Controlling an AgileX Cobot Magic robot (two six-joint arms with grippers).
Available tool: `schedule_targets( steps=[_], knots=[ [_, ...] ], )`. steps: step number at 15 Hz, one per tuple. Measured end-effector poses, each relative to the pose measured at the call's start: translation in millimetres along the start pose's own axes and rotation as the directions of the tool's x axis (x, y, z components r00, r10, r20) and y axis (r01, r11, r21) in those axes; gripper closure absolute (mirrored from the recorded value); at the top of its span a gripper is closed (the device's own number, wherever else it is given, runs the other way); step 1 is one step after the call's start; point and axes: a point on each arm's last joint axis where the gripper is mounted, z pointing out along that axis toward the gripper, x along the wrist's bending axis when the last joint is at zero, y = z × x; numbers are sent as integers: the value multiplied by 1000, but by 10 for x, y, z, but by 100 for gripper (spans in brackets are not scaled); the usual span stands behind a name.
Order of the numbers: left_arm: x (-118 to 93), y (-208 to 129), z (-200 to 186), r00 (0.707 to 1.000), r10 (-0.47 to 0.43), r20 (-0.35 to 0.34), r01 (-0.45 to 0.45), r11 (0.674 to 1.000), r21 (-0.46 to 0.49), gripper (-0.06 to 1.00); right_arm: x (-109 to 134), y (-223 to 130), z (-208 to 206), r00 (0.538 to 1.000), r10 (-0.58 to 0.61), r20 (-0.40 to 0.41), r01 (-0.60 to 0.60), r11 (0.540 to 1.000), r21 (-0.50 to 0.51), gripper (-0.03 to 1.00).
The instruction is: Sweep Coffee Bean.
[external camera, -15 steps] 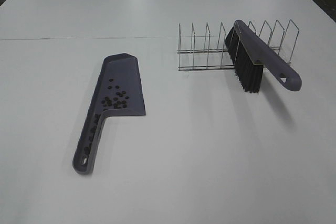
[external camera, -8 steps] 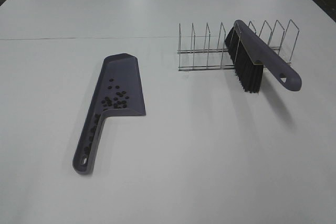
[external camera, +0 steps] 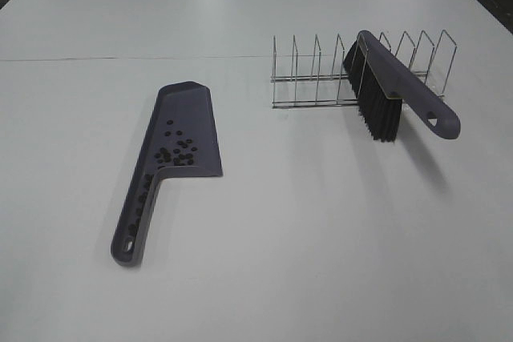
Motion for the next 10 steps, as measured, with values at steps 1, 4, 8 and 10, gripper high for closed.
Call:
schedule_targets(
  steps=[1, 4, 8, 10],
  knots=[
    [-2, -1, -2, 1000, -11, -22, 11, 1000, -3, 31, 0, 0, 0, 1000, 0, 0, 0, 1000, 0, 21],
    [-4, -2, -4, 999, -25, -45, 25, 1000, -6, 31, 0, 0, 0, 1000, 0, 0, 0, 1000, 0, 21],
    [-4, -2, -4, 999, -25, -45, 25, 1000, -6, 31, 0, 0, 0, 1000, 0, 0, 0, 1000, 0, 21],
    [-4, -2, -4, 999, -25, -45, 25, 1000, -6, 31, 0, 0, 0, 1000, 0, 0, 0, 1000, 0, 21]
  ],
)
